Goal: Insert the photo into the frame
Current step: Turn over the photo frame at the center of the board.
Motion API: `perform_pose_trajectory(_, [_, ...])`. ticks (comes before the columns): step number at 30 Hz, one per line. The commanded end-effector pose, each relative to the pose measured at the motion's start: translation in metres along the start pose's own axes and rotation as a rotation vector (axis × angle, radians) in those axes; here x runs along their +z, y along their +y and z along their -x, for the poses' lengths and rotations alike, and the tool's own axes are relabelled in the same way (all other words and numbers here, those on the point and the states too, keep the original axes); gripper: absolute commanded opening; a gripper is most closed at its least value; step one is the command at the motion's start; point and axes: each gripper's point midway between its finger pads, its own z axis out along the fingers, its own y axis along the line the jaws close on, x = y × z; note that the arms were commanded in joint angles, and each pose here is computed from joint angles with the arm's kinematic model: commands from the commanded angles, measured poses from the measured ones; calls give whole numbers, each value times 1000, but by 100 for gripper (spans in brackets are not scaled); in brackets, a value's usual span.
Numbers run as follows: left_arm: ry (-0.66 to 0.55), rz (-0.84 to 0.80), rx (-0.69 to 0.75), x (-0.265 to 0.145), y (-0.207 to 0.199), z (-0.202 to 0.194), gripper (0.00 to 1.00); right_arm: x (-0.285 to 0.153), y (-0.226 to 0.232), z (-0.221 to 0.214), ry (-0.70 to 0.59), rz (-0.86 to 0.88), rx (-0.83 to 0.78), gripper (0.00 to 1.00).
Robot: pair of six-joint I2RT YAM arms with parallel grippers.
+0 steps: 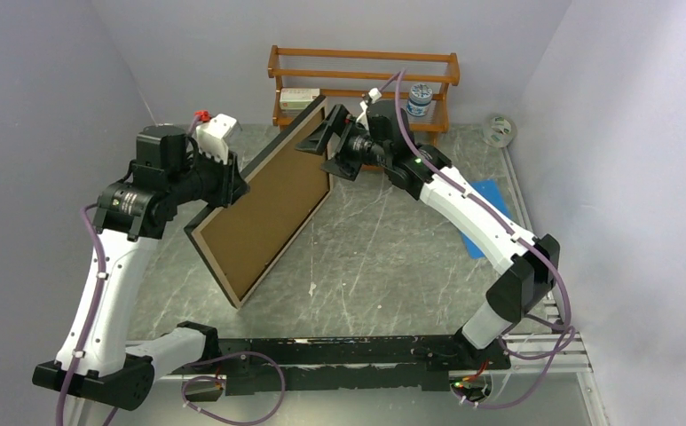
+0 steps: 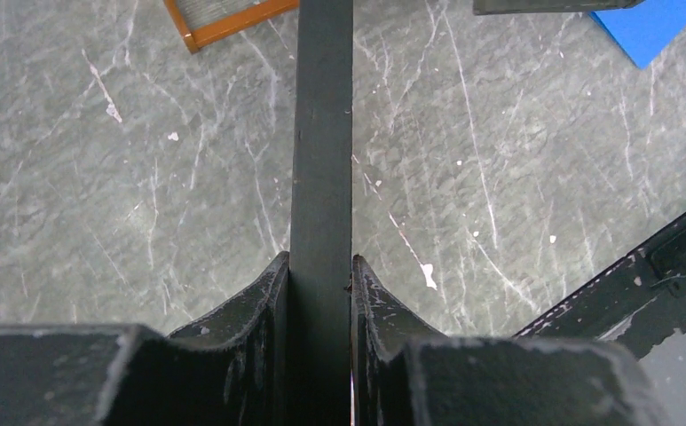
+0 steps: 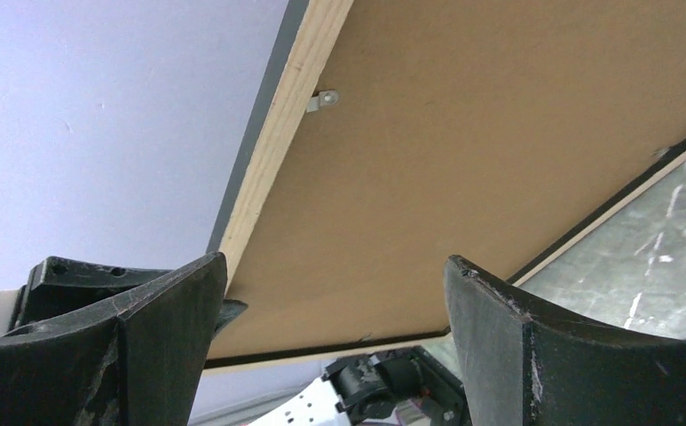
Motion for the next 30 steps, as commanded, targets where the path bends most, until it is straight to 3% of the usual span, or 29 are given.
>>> perform_pose_trajectory(1, [-233,-61,140,-9,-16,51,2,-4,41,2,43,138,45,94])
perform_pose_trajectory(18, [-140,-181,211,19,-40,27,4,16,37,-16,107,69,129,88])
perform_pose_trajectory(22, [-121,-217,236,21,-45,17,24,22,33,-20,115,30,135,87])
perform_pose_trajectory(24, [-125,-255,237,19,-52,15,42,21,31,-19,107,12,134,87])
perform_pose_trajectory(27, [-139,-326,232,13,-65,14,60,17,27,-19,98,-9,135,85])
perform_pose_trajectory(30, [-136,-403,221,8,-78,14,72,9,22,-21,94,-26,132,83])
